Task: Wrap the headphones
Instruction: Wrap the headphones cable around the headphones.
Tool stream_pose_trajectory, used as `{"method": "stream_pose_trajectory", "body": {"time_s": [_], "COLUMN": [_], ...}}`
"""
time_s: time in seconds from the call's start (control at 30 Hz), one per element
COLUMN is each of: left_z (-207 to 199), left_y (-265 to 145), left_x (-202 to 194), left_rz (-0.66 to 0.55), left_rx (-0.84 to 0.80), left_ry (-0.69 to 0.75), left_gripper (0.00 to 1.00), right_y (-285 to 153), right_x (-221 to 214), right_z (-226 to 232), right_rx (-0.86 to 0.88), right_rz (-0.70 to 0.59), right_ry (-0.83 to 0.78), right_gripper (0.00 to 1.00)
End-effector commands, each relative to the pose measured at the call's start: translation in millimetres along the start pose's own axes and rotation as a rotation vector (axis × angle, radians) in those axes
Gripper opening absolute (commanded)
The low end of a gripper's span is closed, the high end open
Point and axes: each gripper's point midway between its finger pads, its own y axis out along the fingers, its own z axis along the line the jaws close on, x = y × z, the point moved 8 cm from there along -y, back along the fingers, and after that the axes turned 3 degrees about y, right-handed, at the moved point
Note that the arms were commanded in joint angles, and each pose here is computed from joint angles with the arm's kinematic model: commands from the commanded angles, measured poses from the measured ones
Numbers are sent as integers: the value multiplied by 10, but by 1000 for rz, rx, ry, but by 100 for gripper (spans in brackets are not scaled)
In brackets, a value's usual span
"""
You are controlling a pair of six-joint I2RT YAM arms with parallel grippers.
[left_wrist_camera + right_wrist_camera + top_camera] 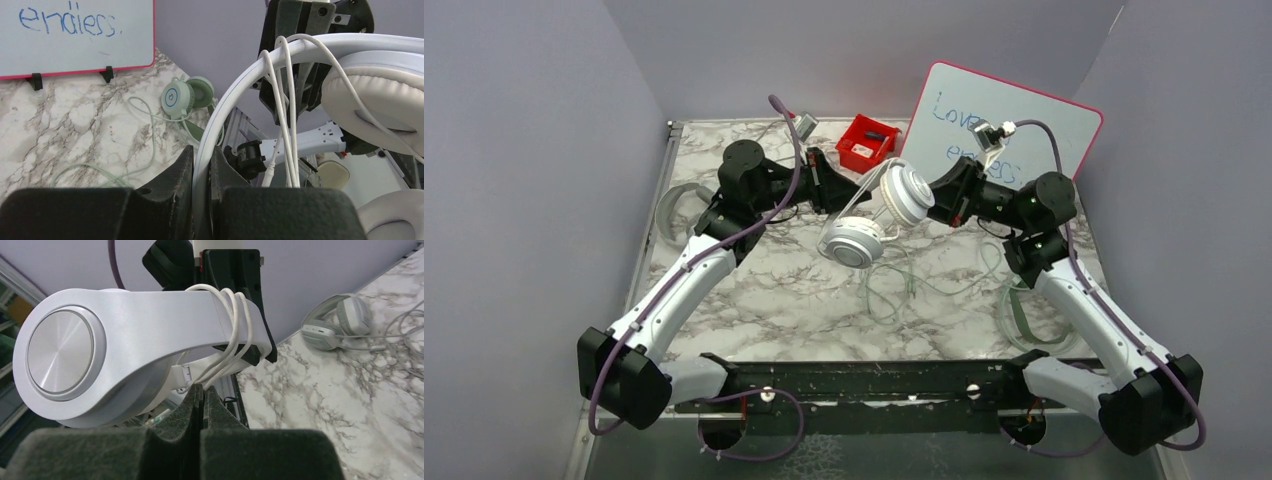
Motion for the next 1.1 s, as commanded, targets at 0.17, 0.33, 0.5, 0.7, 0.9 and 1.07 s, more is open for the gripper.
{"method": "stream_pose_trajectory", "body": {"time_s": [0.17, 0.33, 0.5, 0.7, 0.9, 1.07], "left_z": [-184, -143, -84, -5, 28, 89], "left_y": [-87, -105, -75, -60, -62, -41], "left_x": [396, 401, 412, 410, 413, 400], "left_rz": [-229, -288, -340, -387, -422, -427], "left_rx": [-55, -45, -38, 9, 39, 58], "left_ry": [124, 156, 117, 32, -19, -29], "left_gripper": [0, 0, 0, 0, 0, 0], "right_y": [18, -5, 45, 134, 232, 283], "right_x": [117, 186, 332, 483, 536, 569], "right_z": [308, 458, 536, 470, 374, 417], "right_rx": [170, 223, 246, 232, 236, 265], "right_rz": [-18, -71, -117, -205, -233, -241], "right_ry": [85, 117, 79, -28, 11, 50], "right_gripper": [0, 0, 0, 0, 0, 0]}}
